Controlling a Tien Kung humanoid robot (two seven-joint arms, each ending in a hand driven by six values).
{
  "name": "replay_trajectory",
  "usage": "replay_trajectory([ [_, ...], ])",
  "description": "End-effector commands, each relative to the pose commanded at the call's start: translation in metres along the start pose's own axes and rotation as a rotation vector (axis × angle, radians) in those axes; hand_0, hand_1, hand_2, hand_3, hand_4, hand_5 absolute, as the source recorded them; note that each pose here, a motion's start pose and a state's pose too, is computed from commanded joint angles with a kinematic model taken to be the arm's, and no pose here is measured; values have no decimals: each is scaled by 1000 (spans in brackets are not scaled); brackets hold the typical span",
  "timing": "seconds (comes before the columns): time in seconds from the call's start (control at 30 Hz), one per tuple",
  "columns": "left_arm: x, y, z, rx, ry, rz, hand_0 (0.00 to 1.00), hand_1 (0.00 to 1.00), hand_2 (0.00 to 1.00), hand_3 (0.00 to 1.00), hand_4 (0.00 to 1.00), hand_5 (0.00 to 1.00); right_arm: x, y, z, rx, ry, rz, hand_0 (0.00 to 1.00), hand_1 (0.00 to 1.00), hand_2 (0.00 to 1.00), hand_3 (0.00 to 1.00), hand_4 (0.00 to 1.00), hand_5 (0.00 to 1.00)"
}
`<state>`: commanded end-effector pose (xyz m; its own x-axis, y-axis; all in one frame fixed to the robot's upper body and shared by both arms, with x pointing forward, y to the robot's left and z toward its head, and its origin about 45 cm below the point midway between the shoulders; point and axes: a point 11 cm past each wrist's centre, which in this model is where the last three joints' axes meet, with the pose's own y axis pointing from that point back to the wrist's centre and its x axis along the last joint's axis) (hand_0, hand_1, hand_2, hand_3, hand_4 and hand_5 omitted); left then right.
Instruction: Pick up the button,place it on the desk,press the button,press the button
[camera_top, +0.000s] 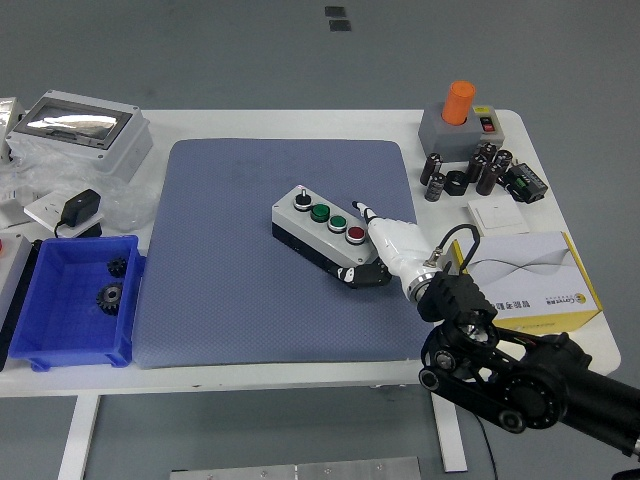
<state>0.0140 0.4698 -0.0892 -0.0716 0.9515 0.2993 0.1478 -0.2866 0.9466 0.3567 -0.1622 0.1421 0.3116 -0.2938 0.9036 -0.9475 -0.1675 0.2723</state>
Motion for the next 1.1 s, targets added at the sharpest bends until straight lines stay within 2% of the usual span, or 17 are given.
replay_trajectory([
  [0.1, 0, 0, 0, 0, 0, 0, 792, 774, 758, 895, 934, 828, 0, 0, 0, 1, -4, 3, 152, 296, 382, 861, 648, 195],
  [0.13, 0, 0, 0, -1, 0, 0, 793, 773, 758, 895, 935, 823, 1, 0, 0, 2, -6, 4, 114, 266, 345, 610, 553, 164],
  [0.3, 0, 0, -1, -2, 0, -2, 793, 773, 758, 895, 935, 823, 1, 0, 0, 7, -14, 6, 114, 266, 345, 610, 553, 164],
  [0.33, 0, 0, -1, -2, 0, -2, 793, 774, 758, 895, 938, 821, 1, 0, 0, 10, -15, 5, 104, 259, 328, 364, 575, 113],
  [0.5, 0, 0, -1, -5, 0, 1, 793, 774, 758, 895, 938, 821, 0, 1, -4, 41, -26, 6, 104, 259, 328, 364, 575, 113],
  [0.53, 1, 0, -1, -5, 0, 2, 793, 774, 758, 895, 943, 808, 0, 1, -5, 54, -32, 8, 101, 255, 324, 294, 470, 95],
  [0.7, 1, -1, -1, -6, 1, 4, 793, 774, 758, 895, 943, 808, 2, 2, -9, 113, -67, 24, 101, 255, 324, 294, 470, 95],
  [0.73, 1, -1, -1, -6, 2, 4, 793, 776, 758, 893, 943, 809, 2, 2, -9, 126, -75, 23, 98, 246, 308, 280, 430, 92],
  [0.83, 1, -1, -2, -7, 3, 6, 793, 776, 758, 893, 943, 809, 3, 2, -9, 162, -100, 25, 98, 246, 308, 280, 430, 92],
  [0.97, 1, -1, -1, -9, 4, 9, 794, 776, 758, 893, 943, 808, 9, 5, -15, 254, -102, 41, 88, 237, 307, 280, 414, 70],
  [1.1, 2, 0, -1, -11, 4, 11, 794, 776, 758, 893, 943, 808, 9, 15, -33, 404, -61, 24, 88, 237, 307, 280, 414, 70],
])
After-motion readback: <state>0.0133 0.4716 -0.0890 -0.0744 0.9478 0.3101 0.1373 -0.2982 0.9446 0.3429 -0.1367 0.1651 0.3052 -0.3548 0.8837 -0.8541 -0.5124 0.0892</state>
